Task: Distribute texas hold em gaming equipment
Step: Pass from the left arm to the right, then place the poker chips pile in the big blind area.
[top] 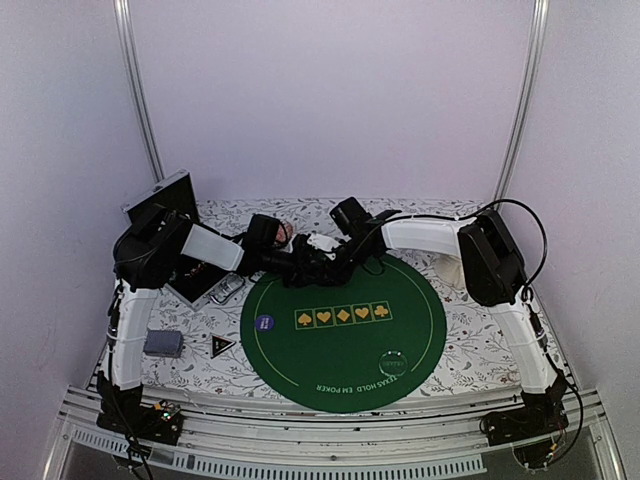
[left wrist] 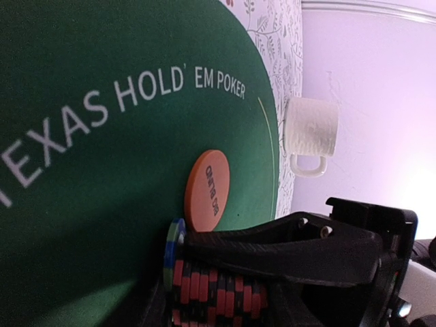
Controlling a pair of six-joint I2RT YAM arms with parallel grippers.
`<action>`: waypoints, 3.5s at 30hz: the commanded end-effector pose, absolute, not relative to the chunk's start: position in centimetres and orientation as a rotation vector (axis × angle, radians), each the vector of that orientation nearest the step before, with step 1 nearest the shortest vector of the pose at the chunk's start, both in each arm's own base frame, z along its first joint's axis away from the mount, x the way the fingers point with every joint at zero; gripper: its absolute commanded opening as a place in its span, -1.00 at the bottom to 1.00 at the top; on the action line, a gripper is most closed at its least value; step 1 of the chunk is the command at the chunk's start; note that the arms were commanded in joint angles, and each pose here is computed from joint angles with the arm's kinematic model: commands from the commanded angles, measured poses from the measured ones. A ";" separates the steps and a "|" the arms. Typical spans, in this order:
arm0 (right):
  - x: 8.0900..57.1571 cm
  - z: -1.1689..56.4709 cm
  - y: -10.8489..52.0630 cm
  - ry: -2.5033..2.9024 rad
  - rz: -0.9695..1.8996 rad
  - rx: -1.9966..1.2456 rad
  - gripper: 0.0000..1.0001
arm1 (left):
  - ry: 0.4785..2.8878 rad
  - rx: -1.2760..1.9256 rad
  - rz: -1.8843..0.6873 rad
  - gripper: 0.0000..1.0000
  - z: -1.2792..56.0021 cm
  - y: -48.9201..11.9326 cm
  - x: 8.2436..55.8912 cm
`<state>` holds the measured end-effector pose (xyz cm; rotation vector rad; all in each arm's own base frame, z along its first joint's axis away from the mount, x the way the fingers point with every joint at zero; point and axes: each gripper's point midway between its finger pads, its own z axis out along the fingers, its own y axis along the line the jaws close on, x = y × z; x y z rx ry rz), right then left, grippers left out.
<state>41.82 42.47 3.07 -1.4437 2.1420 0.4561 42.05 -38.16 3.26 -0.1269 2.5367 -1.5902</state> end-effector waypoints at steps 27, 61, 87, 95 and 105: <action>40.7 4.0 40.7 2.239 0.454 -1.436 -0.96 | 2.603 -0.185 -1.383 0.13 1.6 -33.3 40.9; 43.1 5.2 29.1 2.643 0.219 -1.116 -0.96 | 2.531 -0.132 -1.223 0.14 4.8 -29.0 42.7; 45.4 0.7 30.0 2.669 0.097 -1.047 -0.94 | 2.534 -0.113 -1.175 0.14 5.0 -28.6 42.8; 44.6 -0.3 29.5 2.703 0.084 -1.052 -0.61 | 2.533 -0.110 -1.171 0.13 5.0 -28.6 42.8; 45.0 1.3 29.3 2.680 0.068 -1.025 0.27 | 2.531 -0.112 -1.172 0.13 5.1 -28.4 42.8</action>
